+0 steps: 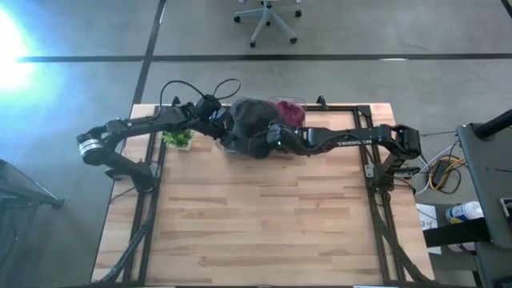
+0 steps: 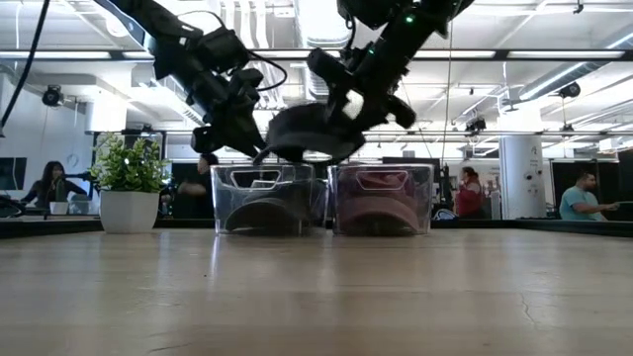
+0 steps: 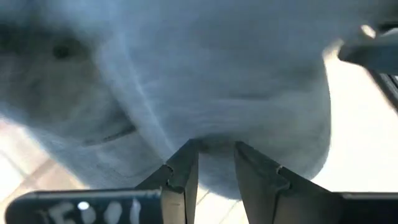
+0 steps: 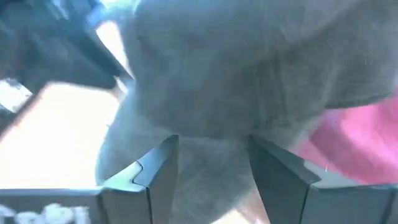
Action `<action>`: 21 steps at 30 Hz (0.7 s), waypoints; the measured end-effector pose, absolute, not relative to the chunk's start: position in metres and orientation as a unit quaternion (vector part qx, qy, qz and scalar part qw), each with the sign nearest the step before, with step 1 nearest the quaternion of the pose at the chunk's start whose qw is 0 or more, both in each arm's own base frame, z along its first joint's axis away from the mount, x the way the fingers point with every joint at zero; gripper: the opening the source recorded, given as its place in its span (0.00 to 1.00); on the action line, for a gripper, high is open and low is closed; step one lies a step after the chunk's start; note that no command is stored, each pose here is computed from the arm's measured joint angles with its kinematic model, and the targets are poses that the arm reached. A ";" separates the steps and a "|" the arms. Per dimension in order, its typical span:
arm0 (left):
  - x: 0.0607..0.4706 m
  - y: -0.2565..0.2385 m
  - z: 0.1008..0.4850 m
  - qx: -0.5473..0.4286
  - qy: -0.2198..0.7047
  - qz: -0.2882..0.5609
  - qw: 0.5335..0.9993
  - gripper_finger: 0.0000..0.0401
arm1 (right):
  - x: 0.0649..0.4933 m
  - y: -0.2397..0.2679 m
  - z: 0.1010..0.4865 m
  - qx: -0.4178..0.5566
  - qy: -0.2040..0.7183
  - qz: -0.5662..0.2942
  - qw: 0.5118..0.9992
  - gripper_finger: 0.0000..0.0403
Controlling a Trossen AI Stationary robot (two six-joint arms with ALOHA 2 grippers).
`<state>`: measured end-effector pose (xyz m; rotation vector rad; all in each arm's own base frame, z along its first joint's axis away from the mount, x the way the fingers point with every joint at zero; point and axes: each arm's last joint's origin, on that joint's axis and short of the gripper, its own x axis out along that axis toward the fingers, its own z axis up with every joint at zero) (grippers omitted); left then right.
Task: Pick & Place hat
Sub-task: Put the black cap into the left transparent bin
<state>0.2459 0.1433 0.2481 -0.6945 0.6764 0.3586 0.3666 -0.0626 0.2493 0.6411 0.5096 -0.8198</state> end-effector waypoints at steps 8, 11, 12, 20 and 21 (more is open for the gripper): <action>0.243 0.142 0.261 -0.326 0.312 0.178 0.874 0.24 | 0.392 -0.085 0.261 0.288 0.231 -0.354 0.859 0.46; 0.236 0.139 0.275 -0.297 0.311 0.206 0.879 0.24 | 0.410 -0.088 0.252 0.286 0.248 -0.336 0.862 0.46; 0.233 0.138 0.279 -0.283 0.315 0.220 0.879 0.24 | 0.415 -0.088 0.249 0.284 0.253 -0.335 0.862 0.46; 0.209 0.137 0.278 -0.221 0.382 0.291 0.849 0.24 | 0.423 -0.083 0.268 0.233 0.289 -0.363 0.855 0.46; 0.209 0.138 0.278 -0.216 0.382 0.296 0.848 0.24 | 0.419 -0.083 0.268 0.225 0.304 -0.374 0.847 0.46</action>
